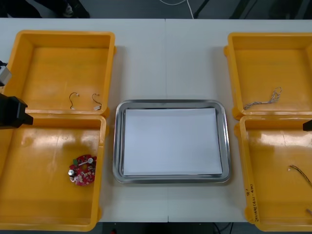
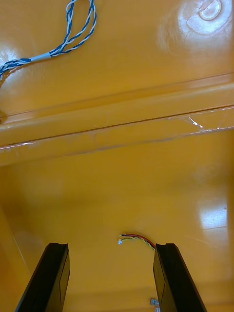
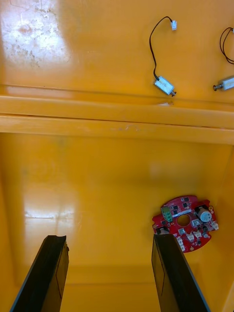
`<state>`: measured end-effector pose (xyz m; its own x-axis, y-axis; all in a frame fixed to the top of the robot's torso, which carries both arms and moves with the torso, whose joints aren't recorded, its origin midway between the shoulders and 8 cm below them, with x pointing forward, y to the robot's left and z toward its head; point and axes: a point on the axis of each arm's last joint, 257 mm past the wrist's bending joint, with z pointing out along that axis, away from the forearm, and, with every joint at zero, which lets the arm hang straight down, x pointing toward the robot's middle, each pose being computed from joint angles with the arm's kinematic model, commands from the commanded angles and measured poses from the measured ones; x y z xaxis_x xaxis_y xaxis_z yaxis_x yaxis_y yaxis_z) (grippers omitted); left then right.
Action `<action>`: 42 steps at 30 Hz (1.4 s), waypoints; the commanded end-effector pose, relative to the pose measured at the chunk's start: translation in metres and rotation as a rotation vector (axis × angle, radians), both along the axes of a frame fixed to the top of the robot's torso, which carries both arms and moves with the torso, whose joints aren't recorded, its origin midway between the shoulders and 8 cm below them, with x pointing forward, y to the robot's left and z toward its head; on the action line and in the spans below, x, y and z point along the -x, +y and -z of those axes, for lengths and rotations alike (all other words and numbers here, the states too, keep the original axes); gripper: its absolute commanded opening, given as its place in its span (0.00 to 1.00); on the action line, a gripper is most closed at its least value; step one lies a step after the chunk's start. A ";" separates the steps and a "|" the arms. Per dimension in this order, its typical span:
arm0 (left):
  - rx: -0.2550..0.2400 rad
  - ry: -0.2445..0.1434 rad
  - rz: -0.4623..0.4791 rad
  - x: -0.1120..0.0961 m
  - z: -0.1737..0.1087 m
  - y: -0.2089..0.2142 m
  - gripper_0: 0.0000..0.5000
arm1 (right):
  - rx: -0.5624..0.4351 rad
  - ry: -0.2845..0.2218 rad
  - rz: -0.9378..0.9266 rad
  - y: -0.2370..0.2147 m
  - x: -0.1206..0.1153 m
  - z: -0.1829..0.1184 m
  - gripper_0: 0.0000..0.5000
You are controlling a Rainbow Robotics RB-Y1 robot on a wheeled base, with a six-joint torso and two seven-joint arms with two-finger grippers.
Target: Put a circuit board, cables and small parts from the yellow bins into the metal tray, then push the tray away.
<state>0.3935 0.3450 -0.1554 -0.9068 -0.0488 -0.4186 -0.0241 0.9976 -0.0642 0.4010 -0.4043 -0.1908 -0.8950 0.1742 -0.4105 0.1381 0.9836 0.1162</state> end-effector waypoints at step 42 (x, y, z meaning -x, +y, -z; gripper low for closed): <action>-0.029 0.042 0.059 0.016 0.017 0.006 1.00 | 0.062 -0.039 -0.026 -0.019 -0.003 -0.021 1.00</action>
<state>0.3916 0.3451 -0.1587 -0.9100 -0.0508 -0.4114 -0.0258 0.9975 -0.0661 0.4010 -0.4042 -0.1908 -0.8950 0.1742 -0.4106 0.1381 0.9836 0.1162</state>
